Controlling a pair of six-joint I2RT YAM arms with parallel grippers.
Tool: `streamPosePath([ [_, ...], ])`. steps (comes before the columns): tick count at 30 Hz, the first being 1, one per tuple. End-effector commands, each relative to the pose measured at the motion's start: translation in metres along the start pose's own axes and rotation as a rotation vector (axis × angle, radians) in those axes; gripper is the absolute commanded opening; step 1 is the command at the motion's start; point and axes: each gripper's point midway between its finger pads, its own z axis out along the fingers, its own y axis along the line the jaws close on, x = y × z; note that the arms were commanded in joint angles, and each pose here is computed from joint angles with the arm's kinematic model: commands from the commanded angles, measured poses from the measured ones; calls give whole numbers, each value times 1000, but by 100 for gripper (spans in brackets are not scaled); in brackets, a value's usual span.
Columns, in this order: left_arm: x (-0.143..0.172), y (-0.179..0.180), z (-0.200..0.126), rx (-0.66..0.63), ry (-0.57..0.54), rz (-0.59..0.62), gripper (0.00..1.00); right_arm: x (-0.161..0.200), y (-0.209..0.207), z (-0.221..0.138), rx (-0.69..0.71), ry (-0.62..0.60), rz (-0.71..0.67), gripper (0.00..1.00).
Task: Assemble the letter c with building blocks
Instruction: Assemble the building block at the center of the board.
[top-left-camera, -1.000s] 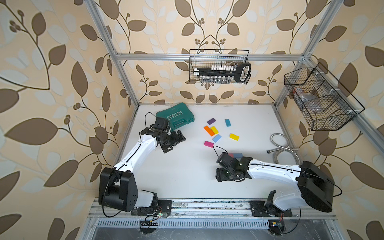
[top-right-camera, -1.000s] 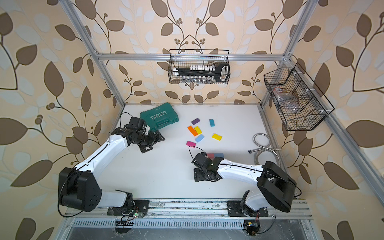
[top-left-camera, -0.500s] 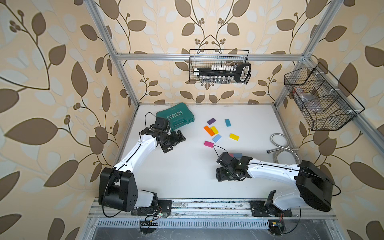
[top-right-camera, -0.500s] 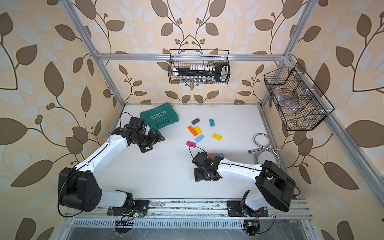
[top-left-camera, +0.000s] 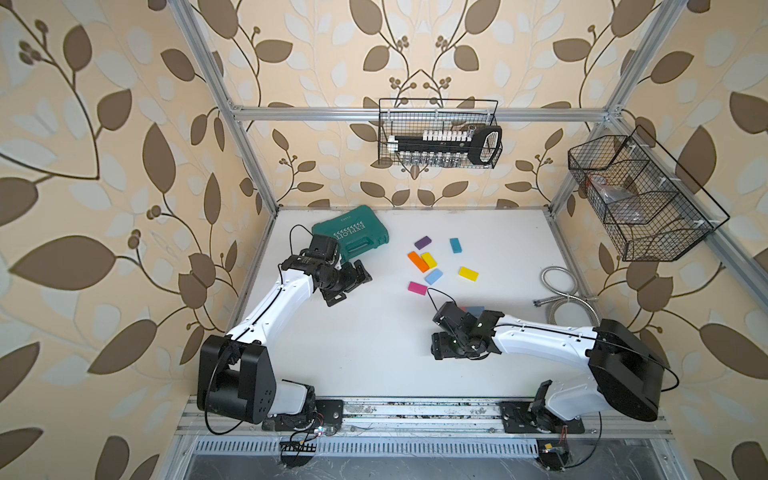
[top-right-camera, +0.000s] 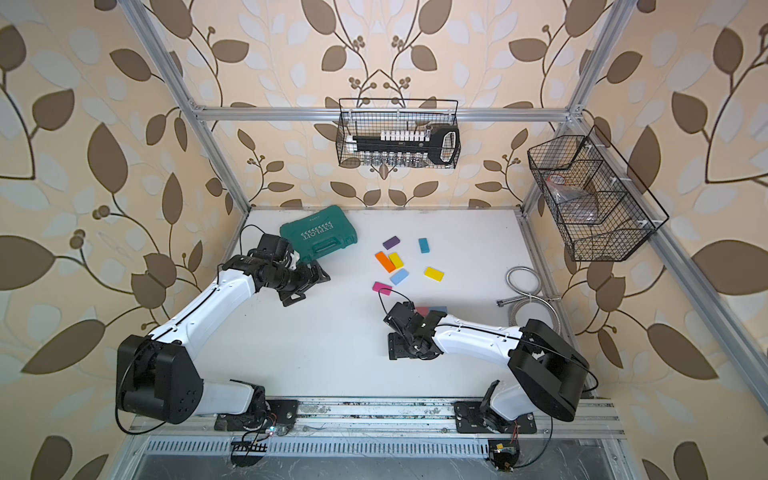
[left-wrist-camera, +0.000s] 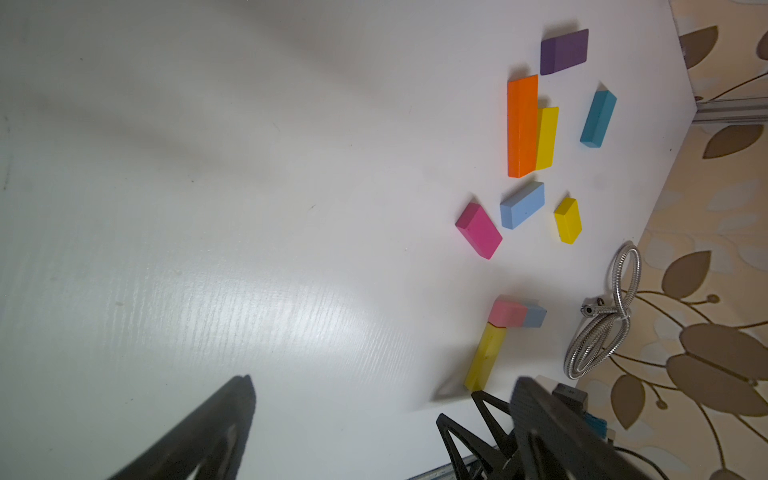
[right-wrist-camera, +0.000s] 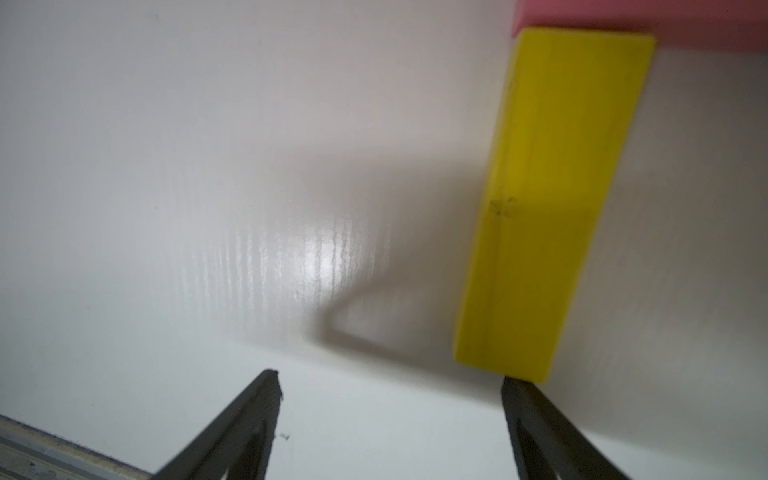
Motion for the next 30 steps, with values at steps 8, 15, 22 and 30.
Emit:
streamPosePath([
  [8,0,-3,-4,7,-25,11,99,-6,5,0,-9,-5,-2,82],
  [15,1,-2,-5,6,-24,14,99,-5,15,-20,-80,-7,1,82],
  [22,0,-4,-5,13,-27,12,99,-42,-1,-68,-134,-127,81,85],
  [30,0,-5,-5,9,-24,14,99,-47,-28,-50,-192,-70,198,86],
])
